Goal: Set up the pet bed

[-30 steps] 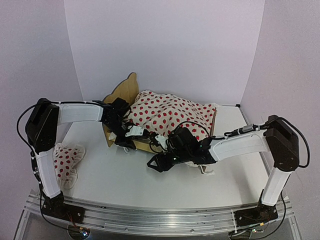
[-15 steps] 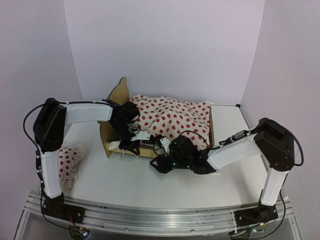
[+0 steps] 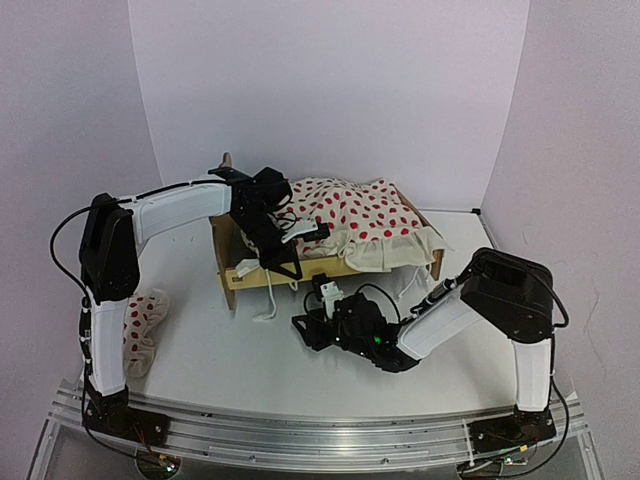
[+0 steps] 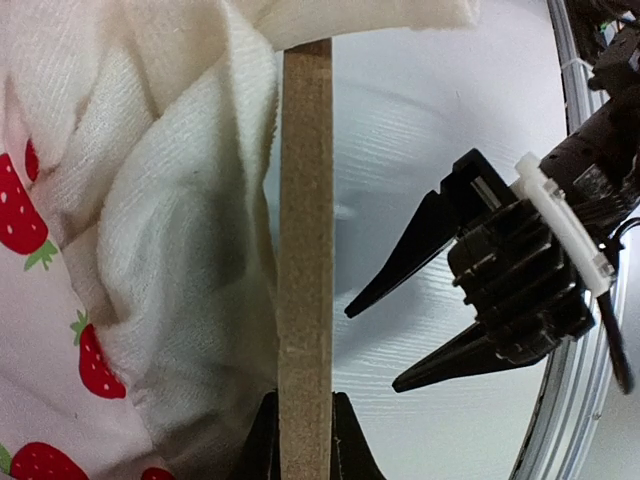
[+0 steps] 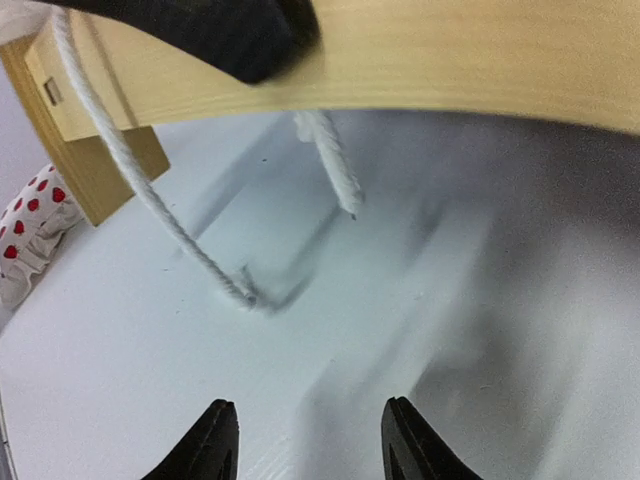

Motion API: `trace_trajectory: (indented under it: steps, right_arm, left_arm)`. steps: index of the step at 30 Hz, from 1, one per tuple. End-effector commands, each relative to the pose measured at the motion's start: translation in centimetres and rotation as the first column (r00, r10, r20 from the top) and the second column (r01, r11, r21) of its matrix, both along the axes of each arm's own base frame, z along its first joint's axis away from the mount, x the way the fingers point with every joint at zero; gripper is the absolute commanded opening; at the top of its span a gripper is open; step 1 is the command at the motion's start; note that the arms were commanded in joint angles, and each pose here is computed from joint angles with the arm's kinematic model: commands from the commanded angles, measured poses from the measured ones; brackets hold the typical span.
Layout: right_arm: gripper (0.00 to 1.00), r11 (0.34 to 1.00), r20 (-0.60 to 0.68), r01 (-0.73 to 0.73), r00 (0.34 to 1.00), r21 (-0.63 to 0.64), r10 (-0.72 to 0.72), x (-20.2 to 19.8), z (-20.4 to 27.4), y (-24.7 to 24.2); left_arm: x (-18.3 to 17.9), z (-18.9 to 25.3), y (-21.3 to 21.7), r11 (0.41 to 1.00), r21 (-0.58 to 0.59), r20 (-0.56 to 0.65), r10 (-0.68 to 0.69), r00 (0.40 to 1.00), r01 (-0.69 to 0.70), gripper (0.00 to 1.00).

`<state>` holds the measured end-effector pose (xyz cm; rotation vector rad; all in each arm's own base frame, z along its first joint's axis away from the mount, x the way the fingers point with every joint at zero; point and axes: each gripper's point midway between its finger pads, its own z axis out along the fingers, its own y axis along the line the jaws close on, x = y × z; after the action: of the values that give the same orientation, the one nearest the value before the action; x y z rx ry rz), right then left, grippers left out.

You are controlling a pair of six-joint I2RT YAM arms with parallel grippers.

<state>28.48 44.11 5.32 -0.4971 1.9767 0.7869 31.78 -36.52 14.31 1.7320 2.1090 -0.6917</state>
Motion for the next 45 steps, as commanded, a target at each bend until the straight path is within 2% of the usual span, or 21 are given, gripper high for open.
trace_trajectory:
  steps: [1, 5, 11, 18, 20, 23, 25, 27, 31, 34, 36, 41, 45]
  right_arm:
    - [0.51, 0.990, 0.133, 0.110, 0.984, 0.085, -0.120, 2.5, 2.5, -0.3]
    - [0.55, 0.981, 0.155, 0.146, 0.974, 0.124, -0.165, 3.7, 2.5, 0.0]
    - [0.55, 0.960, 0.200, 0.166, 0.957, 0.224, -0.212, 5.8, 4.2, 0.2]
    - [0.50, 0.948, 0.219, 0.159, 0.950, 0.276, -0.224, 6.8, 5.2, 1.1]
    - [0.45, 0.942, 0.218, 0.179, 0.945, 0.284, -0.245, 7.1, 5.3, 0.9]
    - [0.28, 0.941, 0.222, 0.186, 0.942, 0.284, -0.253, 7.4, 5.3, 0.8]
    - [0.10, 0.944, 0.220, 0.174, 0.946, 0.280, -0.239, 7.3, 5.1, 0.8]
    - [0.00, 0.950, 0.208, 0.159, 0.954, 0.268, -0.218, 6.9, 4.5, 0.7]
    - [0.00, 0.984, 0.131, 0.121, 0.982, 0.127, -0.138, 4.8, 0.8, -0.2]
    - [0.00, 0.997, 0.056, 0.068, 0.996, -0.030, -0.066, 2.2, -2.3, -1.1]
    - [0.00, 0.996, 0.019, 0.013, 1.000, -0.086, -0.011, 0.3, -3.4, -1.2]
    - [0.00, 0.985, -0.044, -0.134, 0.991, -0.106, 0.130, -2.7, -3.8, 0.4]
    - [0.00, 0.989, -0.216, -0.118, 0.972, -0.091, 0.096, -4.0, -7.4, -0.5]
  left_arm:
    - [-0.4, 6.9, -2.1, 0.985, -0.171, 0.014, 0.021, 1.000, -0.018, 0.00]
    - [-0.4, 6.9, -2.1, 0.985, -0.171, 0.024, 0.015, 1.000, -0.011, 0.00]
    - [-0.5, 7.1, -2.3, 0.984, -0.176, 0.032, 0.008, 0.999, -0.002, 0.00]
    - [-0.3, 7.0, -2.3, 0.985, -0.174, 0.040, 0.010, 0.999, -0.003, 0.00]
    - [-0.4, 7.0, -2.3, 0.985, -0.174, 0.038, 0.008, 0.999, -0.002, 0.00]
    - [-0.4, 6.9, -2.3, 0.985, -0.174, 0.036, 0.008, 0.999, -0.002, 0.00]
    - [-0.3, 7.0, -2.4, 0.984, -0.177, 0.038, 0.012, 0.999, -0.005, 0.00]
    - [0.2, 7.2, -2.4, 0.984, -0.179, 0.052, 0.030, 0.998, -0.021, 0.00]
    - [2.9, 7.5, -2.0, 0.982, -0.177, 0.141, 0.087, 0.986, -0.062, 0.00]
    - [5.0, 7.5, -1.4, 0.975, -0.200, 0.151, 0.127, 0.980, -0.096, 0.00]
    - [5.8, 7.1, -1.1, 0.974, -0.198, 0.145, 0.138, 0.980, -0.108, 0.00]
    - [6.9, 4.5, -0.5, 0.975, -0.182, 0.148, 0.152, 0.977, -0.124, 0.00]
    - [7.6, 4.4, -0.2, 0.964, -0.219, 0.085, 0.175, 0.981, -0.153, 0.00]
